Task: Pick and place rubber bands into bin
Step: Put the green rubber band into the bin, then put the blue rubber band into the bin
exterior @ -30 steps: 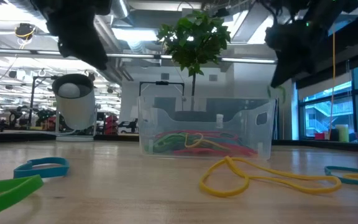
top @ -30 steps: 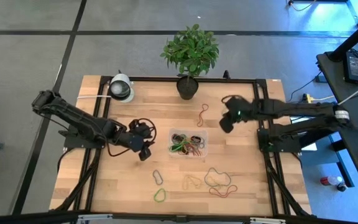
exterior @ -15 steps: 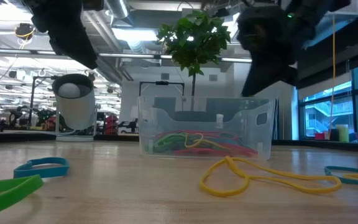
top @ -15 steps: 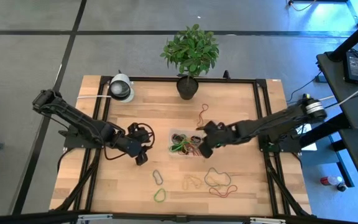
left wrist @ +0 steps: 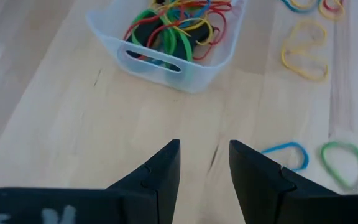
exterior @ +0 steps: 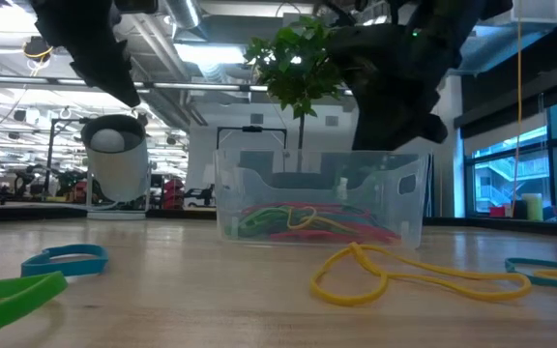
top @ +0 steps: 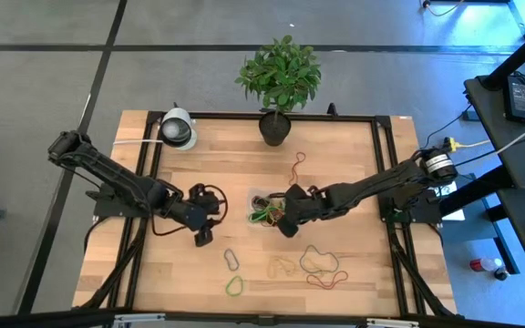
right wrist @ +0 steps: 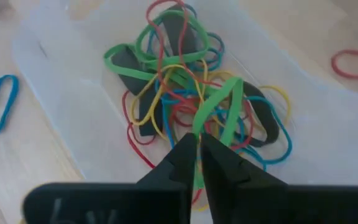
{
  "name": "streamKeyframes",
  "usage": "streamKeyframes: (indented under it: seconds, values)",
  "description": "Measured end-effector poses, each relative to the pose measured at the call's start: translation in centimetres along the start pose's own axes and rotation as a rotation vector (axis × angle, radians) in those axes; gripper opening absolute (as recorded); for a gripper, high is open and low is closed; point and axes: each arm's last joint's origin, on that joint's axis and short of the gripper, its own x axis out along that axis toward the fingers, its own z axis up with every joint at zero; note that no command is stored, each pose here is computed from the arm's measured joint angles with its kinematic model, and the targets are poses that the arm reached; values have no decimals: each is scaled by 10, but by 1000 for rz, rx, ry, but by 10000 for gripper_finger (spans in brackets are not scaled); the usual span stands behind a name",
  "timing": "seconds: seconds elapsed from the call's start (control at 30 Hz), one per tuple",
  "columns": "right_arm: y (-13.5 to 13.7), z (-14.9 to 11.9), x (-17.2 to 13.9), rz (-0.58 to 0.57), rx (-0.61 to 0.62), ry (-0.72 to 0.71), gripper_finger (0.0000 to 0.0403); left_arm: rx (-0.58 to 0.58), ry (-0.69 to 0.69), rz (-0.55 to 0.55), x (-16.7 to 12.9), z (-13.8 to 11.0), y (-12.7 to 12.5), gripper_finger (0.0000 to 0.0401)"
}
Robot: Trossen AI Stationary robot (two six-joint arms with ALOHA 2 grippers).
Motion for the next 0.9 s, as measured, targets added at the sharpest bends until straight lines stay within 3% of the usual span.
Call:
streamKeyframes:
  seconds: [0.17, 0.53, 0.67, 0.9]
  values:
    - [-2, -1, -2, -14, 16, 25, 65, 134, 4, -14, 0, -3, -4, 132]
    - [-1, -2, -11, 50, -11, 79, 143, 145, -62, -100, -2, 0, -17, 132]
    - [3, -7, -37, 96, -46, 66, 148, 169, -36, -141, 5, 0, -30, 132]
    - [-3, -33, -93, 38, -134, -8, 139, 243, 125, -182, 42, -8, -65, 132]
